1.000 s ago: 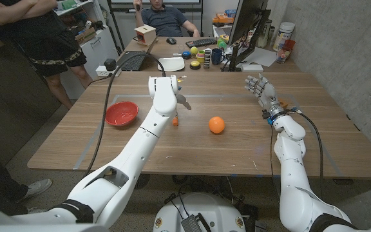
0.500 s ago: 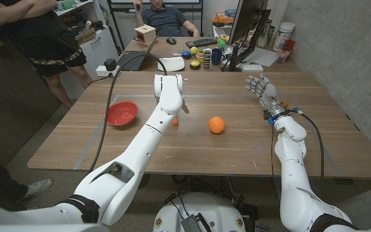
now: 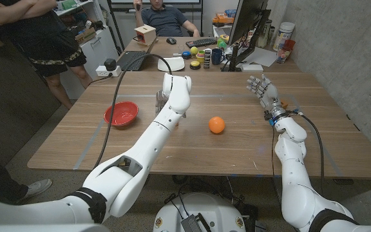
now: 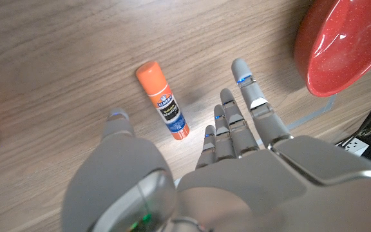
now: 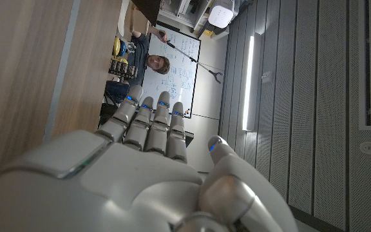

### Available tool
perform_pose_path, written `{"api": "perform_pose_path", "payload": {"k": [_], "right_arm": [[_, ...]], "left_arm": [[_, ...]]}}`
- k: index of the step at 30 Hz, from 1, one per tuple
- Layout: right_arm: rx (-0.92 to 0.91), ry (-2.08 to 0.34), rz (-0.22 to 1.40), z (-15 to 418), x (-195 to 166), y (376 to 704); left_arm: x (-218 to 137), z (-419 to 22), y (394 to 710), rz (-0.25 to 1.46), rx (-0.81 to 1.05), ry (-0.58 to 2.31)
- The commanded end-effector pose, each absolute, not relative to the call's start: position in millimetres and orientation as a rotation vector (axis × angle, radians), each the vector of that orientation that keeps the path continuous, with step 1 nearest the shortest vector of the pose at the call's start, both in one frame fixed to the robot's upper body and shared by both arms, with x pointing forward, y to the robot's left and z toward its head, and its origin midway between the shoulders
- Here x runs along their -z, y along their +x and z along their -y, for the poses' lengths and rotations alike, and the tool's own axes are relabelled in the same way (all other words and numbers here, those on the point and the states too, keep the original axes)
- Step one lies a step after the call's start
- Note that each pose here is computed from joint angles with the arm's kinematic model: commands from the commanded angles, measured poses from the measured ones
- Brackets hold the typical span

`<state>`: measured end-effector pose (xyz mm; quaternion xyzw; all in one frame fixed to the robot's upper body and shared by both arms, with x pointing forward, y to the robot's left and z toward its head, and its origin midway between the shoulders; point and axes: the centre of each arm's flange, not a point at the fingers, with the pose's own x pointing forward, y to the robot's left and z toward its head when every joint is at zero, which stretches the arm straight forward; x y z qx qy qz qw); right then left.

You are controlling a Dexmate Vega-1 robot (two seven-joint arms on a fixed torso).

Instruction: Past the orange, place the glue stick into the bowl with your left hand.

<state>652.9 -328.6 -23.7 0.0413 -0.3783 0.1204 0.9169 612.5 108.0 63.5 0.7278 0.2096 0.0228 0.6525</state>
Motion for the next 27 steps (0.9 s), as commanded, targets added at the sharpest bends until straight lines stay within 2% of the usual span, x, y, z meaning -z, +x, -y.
{"api": "perform_pose_path", "payload": {"k": [1,8,11,24,27], "right_arm": [[-0.263,0.105,0.797,337.1,27.4,660.8],[-0.263,0.114,0.798,344.1,32.0,664.1],[-0.272,0.121,0.801,347.5,33.5,664.4],[-0.259,0.12,0.827,356.6,31.0,657.0],[-0.258,0.123,0.826,358.0,32.2,656.5]], "left_arm": [[-58.9,-92.5,623.8,-0.543,-0.143,1.757],[-55.7,-78.2,627.1,-0.523,-0.142,1.775],[-49.9,-72.1,626.7,-0.456,-0.192,1.795],[-28.8,-58.6,635.9,-0.511,-0.105,1.824],[-24.1,-56.9,635.9,-0.486,-0.175,1.854]]}}
